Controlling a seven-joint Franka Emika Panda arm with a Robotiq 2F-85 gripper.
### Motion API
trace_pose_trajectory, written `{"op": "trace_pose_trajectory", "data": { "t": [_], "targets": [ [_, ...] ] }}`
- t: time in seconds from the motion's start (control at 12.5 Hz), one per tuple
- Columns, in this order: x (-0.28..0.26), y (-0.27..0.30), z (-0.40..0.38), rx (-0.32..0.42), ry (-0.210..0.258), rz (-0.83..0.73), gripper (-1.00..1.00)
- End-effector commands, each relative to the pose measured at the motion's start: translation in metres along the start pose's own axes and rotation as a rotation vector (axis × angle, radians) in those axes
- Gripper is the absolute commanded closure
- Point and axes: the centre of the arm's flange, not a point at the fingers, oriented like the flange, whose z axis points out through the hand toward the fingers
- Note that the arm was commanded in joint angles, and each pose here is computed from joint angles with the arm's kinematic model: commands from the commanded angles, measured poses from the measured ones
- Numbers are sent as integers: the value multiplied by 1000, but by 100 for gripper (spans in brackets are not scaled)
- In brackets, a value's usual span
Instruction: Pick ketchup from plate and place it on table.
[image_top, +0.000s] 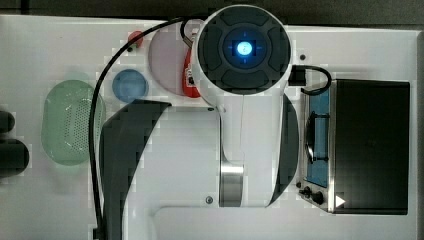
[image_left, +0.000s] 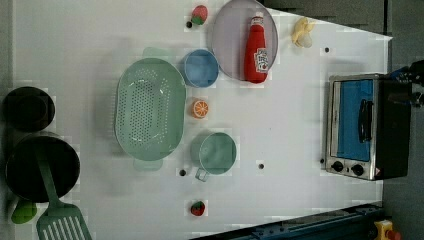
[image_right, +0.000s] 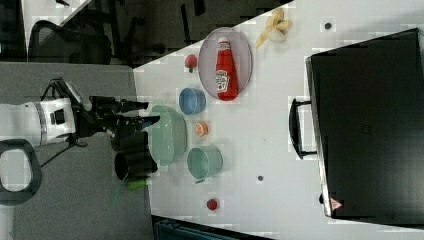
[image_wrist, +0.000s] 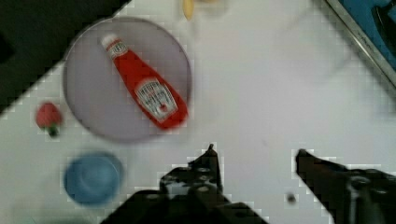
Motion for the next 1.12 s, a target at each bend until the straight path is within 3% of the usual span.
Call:
{"op": "trace_pose_trajectory", "data": {
  "t": [0.08, 0.24, 0.56, 1.12],
  "targets": [
    [-35, 69, -27, -58, -78, 99, -59],
    [-34, 66, -24, -57, -76, 96, -99],
    [-22, 39, 4, -41, -59, 59, -100],
    [-13, -24, 103, -75, -133, -81, -100]
  ]
}}
